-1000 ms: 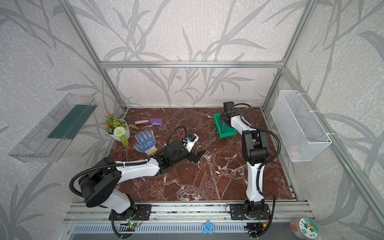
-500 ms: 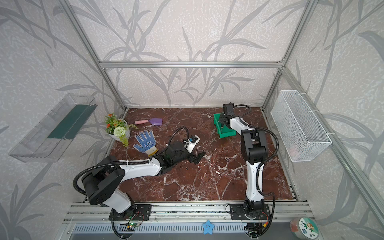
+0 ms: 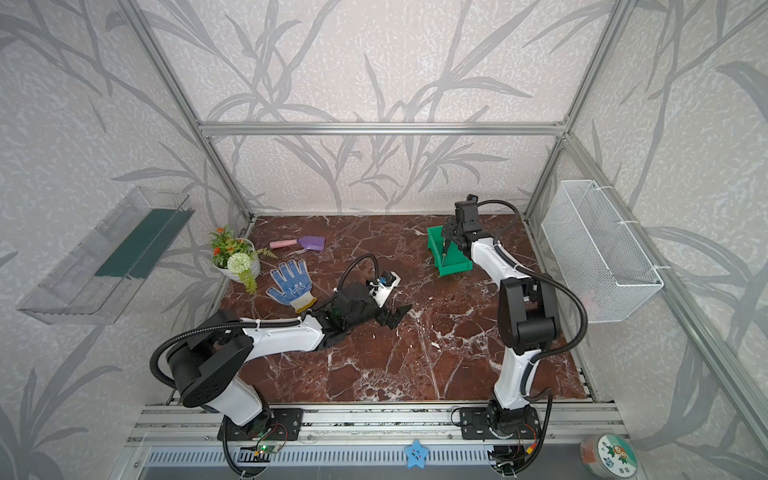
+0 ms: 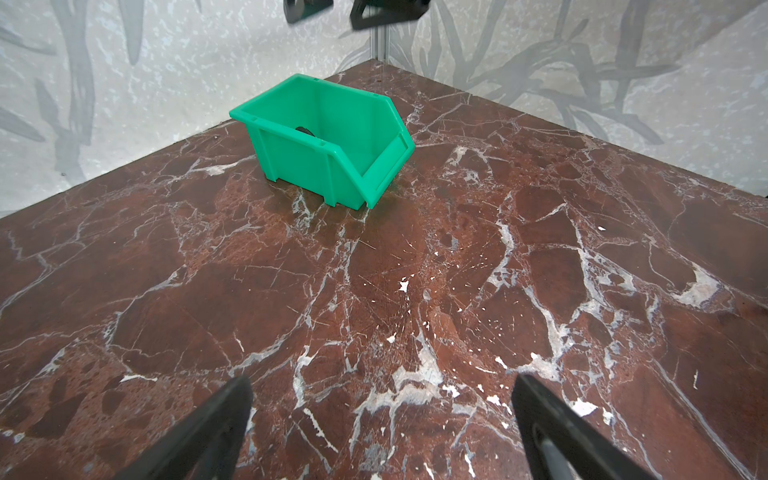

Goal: Put the screwdriver in the bin

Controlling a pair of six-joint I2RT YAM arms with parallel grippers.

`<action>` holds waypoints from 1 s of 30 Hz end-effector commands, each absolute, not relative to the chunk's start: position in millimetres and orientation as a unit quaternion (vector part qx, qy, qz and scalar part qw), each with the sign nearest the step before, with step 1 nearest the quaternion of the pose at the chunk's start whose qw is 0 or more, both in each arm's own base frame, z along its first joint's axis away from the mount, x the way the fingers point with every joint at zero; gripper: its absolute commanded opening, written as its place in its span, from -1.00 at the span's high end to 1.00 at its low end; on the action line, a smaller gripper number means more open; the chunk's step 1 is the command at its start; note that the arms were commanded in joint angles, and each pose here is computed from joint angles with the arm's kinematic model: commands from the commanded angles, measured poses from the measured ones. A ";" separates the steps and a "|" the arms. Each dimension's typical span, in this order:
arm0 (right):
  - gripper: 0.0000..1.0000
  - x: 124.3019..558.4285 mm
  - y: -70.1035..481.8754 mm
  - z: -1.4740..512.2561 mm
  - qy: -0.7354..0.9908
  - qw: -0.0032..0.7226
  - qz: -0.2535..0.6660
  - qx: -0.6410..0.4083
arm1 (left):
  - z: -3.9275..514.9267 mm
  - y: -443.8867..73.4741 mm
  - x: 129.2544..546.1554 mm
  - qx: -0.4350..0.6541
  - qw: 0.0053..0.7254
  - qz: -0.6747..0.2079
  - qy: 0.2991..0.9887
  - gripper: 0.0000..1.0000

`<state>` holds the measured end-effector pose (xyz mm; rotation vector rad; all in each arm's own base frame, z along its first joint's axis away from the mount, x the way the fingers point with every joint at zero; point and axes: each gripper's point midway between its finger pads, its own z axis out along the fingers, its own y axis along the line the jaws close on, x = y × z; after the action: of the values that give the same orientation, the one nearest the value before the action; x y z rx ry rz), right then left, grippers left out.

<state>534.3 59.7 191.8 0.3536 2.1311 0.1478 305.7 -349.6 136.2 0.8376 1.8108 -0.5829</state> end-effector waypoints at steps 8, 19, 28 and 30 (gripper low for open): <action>-0.98 435.5 -1.2 217.1 0.823 0.545 -0.080 0.138 | 145.9 -355.4 306.5 0.356 0.518 -0.243 0.739 -0.98; -0.98 341.7 -23.8 145.5 0.794 0.584 -0.142 0.091 | 186.9 -298.2 333.5 0.241 0.596 -0.159 0.750 -0.98; -0.98 345.2 -19.9 128.8 0.793 0.587 -0.133 0.089 | 226.5 -192.4 349.7 0.063 0.656 -0.055 0.750 -0.98; -0.98 346.9 -20.3 129.0 0.789 0.593 -0.127 0.101 | 229.7 -168.9 352.1 0.036 0.666 -0.018 0.745 -0.98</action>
<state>338.8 -21.4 110.8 0.1915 1.9221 -0.3247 347.7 -207.7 226.3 0.2256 1.7004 -0.1811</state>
